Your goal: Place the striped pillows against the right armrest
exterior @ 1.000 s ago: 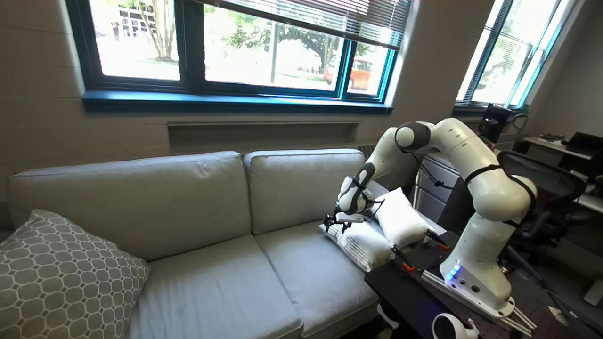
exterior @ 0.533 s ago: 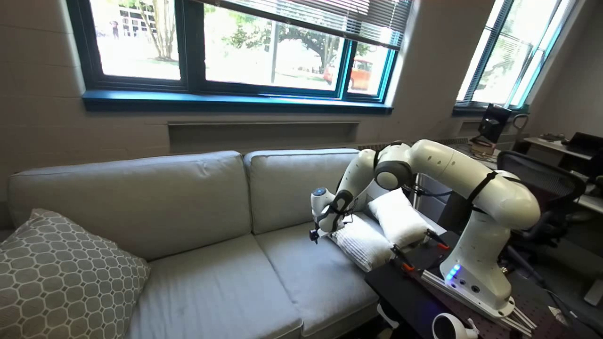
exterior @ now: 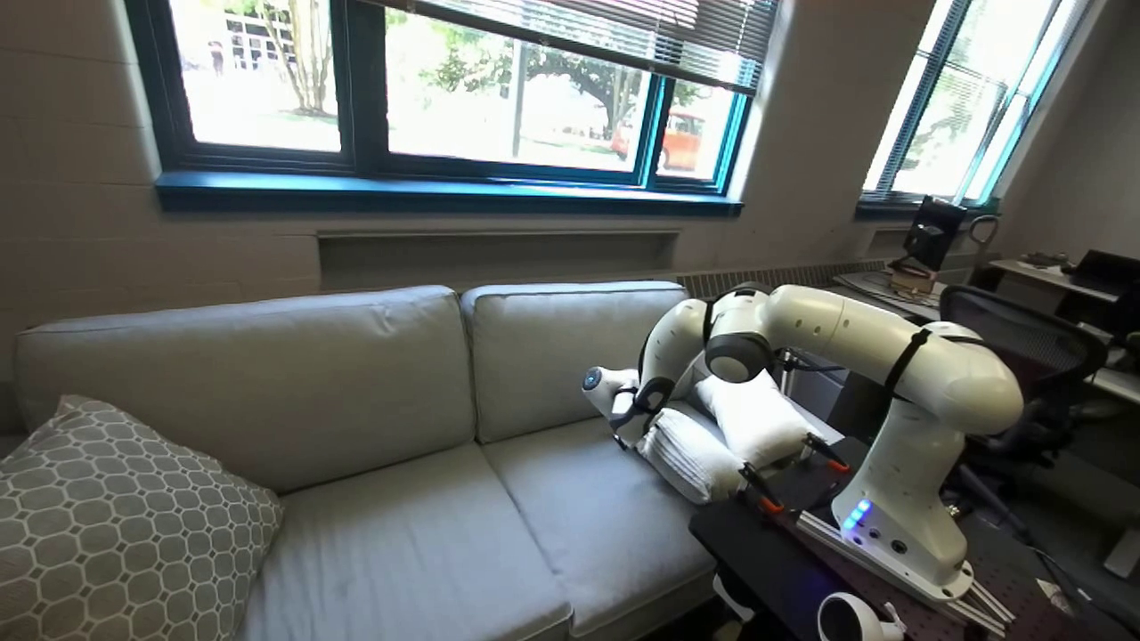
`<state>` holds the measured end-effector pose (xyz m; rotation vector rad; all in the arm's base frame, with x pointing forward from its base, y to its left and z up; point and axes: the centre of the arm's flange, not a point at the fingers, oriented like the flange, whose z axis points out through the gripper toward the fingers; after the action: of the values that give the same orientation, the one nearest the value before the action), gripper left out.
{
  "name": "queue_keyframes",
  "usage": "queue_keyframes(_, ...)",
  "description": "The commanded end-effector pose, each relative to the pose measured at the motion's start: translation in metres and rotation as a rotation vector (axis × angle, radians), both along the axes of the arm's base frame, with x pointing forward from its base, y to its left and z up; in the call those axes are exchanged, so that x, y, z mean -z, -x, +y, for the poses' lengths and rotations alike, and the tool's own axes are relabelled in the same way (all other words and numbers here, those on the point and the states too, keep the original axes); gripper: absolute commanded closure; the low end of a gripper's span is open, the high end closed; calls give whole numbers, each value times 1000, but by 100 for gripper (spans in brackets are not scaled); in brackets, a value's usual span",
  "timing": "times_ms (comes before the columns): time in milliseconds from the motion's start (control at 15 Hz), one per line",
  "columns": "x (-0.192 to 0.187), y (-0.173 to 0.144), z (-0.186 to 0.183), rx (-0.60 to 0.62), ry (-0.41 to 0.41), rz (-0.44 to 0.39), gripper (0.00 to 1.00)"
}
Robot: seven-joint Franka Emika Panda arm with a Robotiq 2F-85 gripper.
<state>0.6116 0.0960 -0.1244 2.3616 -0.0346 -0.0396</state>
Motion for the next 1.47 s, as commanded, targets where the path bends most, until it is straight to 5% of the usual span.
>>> queue_keyframes(0,26,-40,-20,15,187,23,25)
queue_keyframes(133,23,-44,-32,11,270,38,32)
queue_keyframes(667,-6,-33,-104,76,424,-30,92)
queue_keyframes(867,-15,-22,-155,141,449,-89,98)
queue_keyframes(1400,-23,2,-297,335,449,-237,94)
